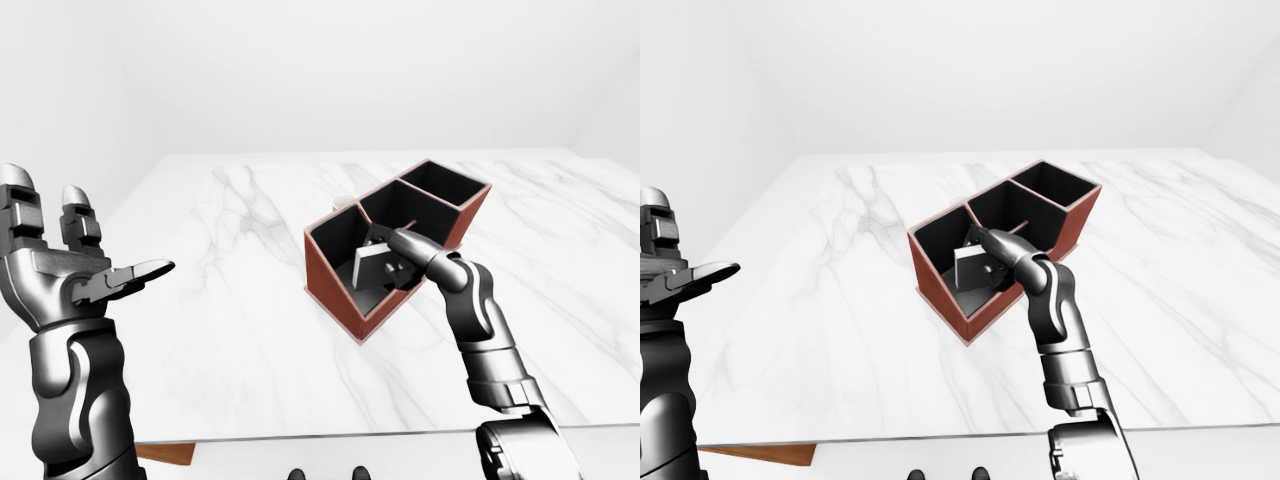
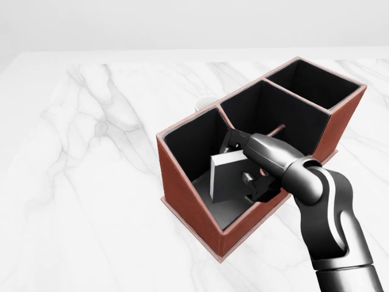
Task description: Pick up the book and place it in the left compartment of the caddy.
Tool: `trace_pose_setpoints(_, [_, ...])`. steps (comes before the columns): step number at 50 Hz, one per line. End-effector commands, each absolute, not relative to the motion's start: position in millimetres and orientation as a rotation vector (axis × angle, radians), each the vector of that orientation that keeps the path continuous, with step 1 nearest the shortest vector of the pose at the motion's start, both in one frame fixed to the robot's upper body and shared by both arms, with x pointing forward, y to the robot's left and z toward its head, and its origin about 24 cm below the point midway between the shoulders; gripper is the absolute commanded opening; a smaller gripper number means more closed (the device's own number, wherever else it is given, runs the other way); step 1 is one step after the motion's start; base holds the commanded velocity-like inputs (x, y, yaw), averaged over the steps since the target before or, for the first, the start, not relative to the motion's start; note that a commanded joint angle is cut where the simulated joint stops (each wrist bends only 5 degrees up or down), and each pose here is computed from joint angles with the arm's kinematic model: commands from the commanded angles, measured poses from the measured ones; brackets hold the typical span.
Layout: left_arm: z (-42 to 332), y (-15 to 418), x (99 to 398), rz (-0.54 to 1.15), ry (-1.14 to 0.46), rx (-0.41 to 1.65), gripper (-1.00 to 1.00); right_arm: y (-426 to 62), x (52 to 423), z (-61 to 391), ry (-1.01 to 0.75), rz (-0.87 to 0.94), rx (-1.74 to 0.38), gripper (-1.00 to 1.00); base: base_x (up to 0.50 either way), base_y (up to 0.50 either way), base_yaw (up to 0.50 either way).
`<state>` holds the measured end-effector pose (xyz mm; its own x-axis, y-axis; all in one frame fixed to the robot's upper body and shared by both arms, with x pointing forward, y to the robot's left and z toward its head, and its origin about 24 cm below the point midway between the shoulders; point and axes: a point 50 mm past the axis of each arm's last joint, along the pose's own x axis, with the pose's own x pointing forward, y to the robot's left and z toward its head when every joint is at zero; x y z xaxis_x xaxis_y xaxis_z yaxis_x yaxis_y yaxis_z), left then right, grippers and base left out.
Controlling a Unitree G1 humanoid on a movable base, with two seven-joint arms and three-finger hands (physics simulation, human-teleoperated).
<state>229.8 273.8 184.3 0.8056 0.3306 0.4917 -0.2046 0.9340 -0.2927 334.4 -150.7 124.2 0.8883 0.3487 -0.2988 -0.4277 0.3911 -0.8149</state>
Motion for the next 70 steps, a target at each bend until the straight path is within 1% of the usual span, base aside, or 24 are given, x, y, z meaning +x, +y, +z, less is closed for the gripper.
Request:
trace_pose_setpoints(1, [185.3, 273.6, 229.0, 0.288, -0.571, -0.231, 1.0, -148.8, 335.1, 133.4, 0.04, 0.488, -1.029, -1.0, 0.0, 0.0, 0.0])
trace_pose_setpoints(12, [182.5, 273.9, 231.1, 0.288, -0.558, -0.231, 1.0, -146.8, 335.0, 117.0, 0.079, 0.496, -0.99, -1.0, 0.0, 0.0, 0.0])
trace_pose_setpoints(20, [186.6, 271.9, 227.6, 0.286, -0.578, -0.231, 1.0, -147.9, 335.1, 120.5, 0.052, 0.457, -0.99, -1.0, 0.0, 0.0, 0.0])
trace_pose_setpoints(33, [184.3, 273.0, 229.6, 0.286, -0.567, -0.231, 1.0, -150.1, 338.4, 128.2, 0.013, 0.373, -1.032, -1.0, 0.0, 0.0, 0.0])
trace_pose_setpoints(45, [183.8, 272.7, 229.8, 0.285, -0.564, -0.23, 1.0, -149.1, 337.3, 124.5, 0.005, 0.35, -1.018, -1.0, 0.0, 0.0, 0.0])
trace_pose_setpoints(51, [184.1, 273.1, 229.1, 0.286, -0.567, -0.231, 1.0, -149.8, 337.5, 115.1, 0.027, 0.341, -1.003, -1.0, 0.0, 0.0, 0.0])
trace_pose_setpoints(60, [184.0, 273.1, 229.2, 0.286, -0.566, -0.231, 1.0, -149.9, 337.5, 114.9, 0.027, 0.341, -1.003, -1.0, 0.0, 0.0, 0.0])
trace_pose_setpoints(62, [185.4, 273.2, 228.4, 0.287, -0.572, -0.231, 1.0, -149.2, 339.3, 102.4, 0.06, 0.334, -0.989, -1.0, 0.0, 0.0, 0.0])
trace_pose_setpoints(70, [183.7, 273.2, 229.9, 0.286, -0.564, -0.231, 1.0, -150.8, 340.3, 97.7, 0.077, 0.325, -1.0, -1.0, 0.0, 0.0, 0.0])
